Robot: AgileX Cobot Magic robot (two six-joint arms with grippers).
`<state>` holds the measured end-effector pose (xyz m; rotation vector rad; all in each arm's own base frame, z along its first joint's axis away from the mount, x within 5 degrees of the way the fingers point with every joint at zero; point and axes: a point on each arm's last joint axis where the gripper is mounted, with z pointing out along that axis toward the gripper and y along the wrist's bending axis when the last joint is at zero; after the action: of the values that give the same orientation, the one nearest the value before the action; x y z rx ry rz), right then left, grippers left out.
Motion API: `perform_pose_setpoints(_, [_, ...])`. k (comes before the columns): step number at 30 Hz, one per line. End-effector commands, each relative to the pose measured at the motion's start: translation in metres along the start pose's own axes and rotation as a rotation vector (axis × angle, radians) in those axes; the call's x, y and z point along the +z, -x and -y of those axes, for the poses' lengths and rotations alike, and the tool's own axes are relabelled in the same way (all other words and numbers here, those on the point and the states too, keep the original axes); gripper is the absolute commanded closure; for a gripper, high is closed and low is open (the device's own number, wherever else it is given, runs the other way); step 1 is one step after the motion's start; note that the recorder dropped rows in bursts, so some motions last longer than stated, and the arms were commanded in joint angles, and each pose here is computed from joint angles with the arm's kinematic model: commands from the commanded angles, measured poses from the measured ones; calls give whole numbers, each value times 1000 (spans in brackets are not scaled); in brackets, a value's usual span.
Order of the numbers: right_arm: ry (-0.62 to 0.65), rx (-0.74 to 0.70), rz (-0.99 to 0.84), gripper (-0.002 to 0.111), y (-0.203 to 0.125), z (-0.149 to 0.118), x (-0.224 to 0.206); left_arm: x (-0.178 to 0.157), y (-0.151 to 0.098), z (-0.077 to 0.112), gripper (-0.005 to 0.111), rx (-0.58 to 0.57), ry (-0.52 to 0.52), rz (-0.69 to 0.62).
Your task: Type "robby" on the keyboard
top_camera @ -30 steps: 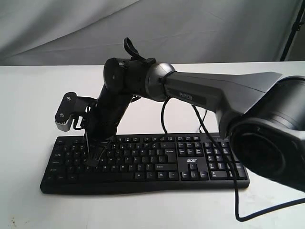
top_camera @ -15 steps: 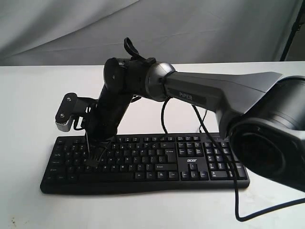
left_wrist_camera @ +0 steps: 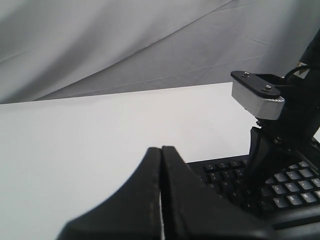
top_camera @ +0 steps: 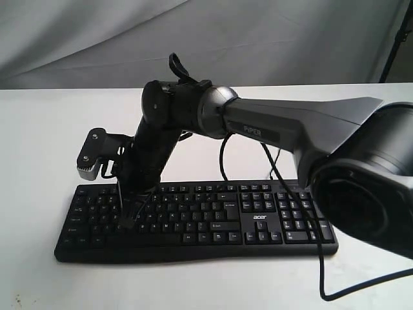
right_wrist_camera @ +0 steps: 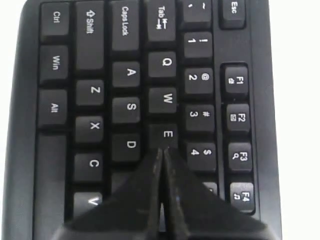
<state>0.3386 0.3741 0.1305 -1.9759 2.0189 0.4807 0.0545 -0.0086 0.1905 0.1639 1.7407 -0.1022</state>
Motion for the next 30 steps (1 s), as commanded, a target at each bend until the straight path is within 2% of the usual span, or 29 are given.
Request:
perform_pose_setpoints(1, [-24, -20, 2, 108, 3, -2, -12, 0, -1, 0, 107, 3, -4, 5])
perform_pose_setpoints(9, [-70, -49, -38, 108, 4, -1, -47, 0, -1, 0, 107, 3, -4, 5])
perform_pose_setpoints(17, [-134, 46, -2, 108, -42, 5, -62, 0, -1, 0, 107, 3, -4, 5])
perform_pose_setpoints(23, [-192, 79, 114, 108, -74, -16, -77, 0, -1, 0, 107, 3, -4, 5])
perform_pose_setpoints(30, [-198, 89, 179, 108, -79, -23, -72, 0, -1, 0, 107, 3, -4, 5])
